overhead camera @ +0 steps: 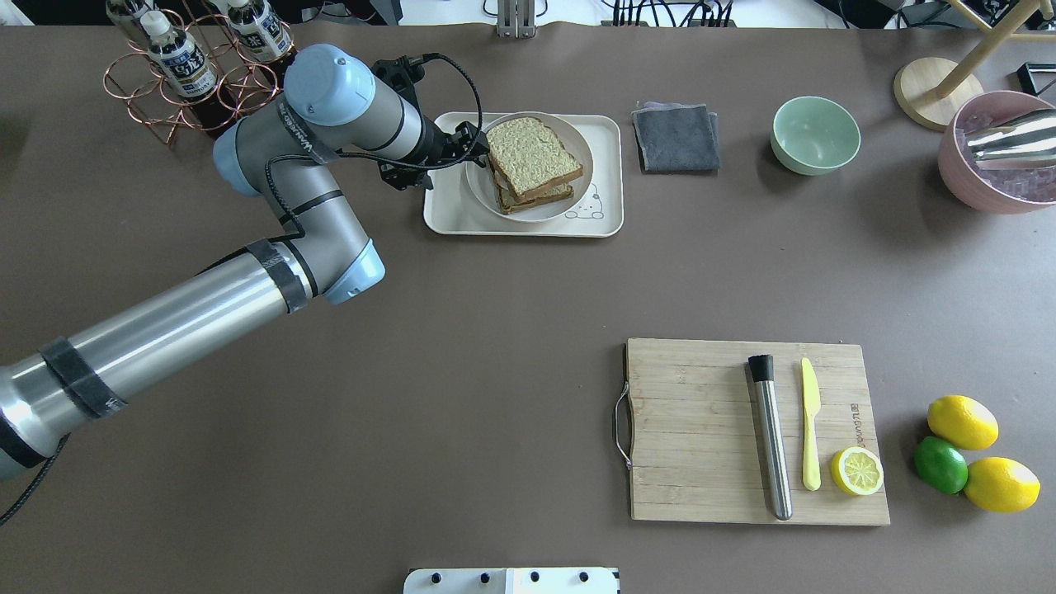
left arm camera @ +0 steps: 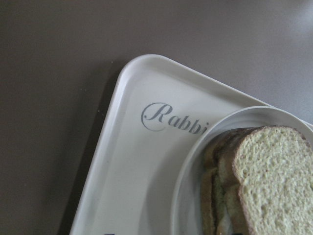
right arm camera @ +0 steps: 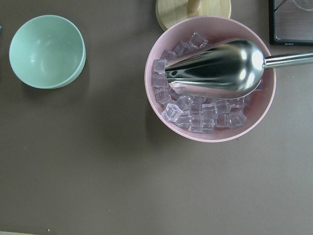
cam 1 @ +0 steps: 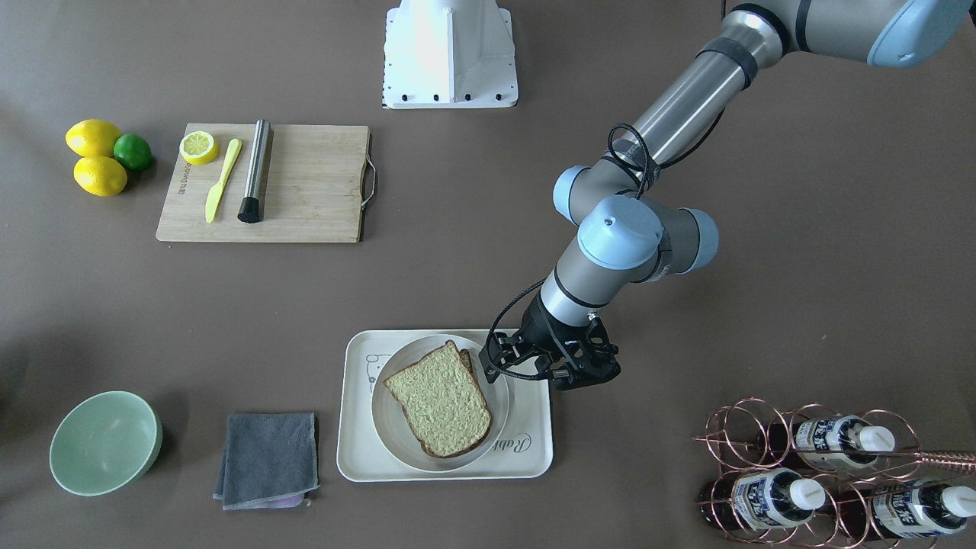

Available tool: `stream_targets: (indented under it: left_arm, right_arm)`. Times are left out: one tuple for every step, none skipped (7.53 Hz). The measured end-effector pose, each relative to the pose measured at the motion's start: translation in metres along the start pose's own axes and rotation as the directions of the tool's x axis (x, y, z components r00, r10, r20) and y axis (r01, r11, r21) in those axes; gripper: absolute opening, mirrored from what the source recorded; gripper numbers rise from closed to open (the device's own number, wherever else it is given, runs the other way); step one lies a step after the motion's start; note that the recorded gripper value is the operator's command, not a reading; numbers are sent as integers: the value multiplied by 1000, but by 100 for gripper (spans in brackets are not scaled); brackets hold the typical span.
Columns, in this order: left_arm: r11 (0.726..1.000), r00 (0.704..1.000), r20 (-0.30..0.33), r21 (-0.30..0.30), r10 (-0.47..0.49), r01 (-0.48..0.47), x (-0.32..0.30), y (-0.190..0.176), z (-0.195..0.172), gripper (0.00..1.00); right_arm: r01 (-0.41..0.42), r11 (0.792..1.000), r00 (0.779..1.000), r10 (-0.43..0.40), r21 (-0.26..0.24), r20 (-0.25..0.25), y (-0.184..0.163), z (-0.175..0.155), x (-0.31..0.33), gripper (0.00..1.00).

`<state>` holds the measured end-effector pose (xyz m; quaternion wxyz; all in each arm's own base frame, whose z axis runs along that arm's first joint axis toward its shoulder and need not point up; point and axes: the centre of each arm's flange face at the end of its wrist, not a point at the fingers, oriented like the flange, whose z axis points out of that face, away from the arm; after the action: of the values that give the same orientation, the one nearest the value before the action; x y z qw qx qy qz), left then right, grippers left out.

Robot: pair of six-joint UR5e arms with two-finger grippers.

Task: Make sandwich and place on tray

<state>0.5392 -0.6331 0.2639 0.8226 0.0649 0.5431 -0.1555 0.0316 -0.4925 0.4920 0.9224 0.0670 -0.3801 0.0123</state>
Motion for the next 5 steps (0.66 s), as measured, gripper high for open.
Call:
stream_targets:
  left_arm:
    - [998, 998, -2, 15, 62, -61, -15, -8, -17, 98]
    - [995, 995, -2, 35, 98, -98, -31, -15, -40, 98]
    - [993, 995, 15, 52, 103, -103, -41, -22, -67, 98]
    - [991, 993, 60, 72, 106, -110, -46, -34, -102, 98]
    - [982, 979, 127, 81, 162, -173, -59, -39, -146, 98]
  right_arm:
    - [-3, 1000, 1000, 3, 2, 0, 0, -2, 0, 100]
    - [-13, 1000, 1000, 13, 4, -2, 1, -4, 5, 100]
    - [-30, 1000, 1000, 30, 8, -5, 3, -6, 13, 100]
    - [-52, 999, 999, 52, 11, -8, 8, -8, 24, 100]
    - [-80, 997, 997, 80, 7, -12, 18, -7, 37, 100]
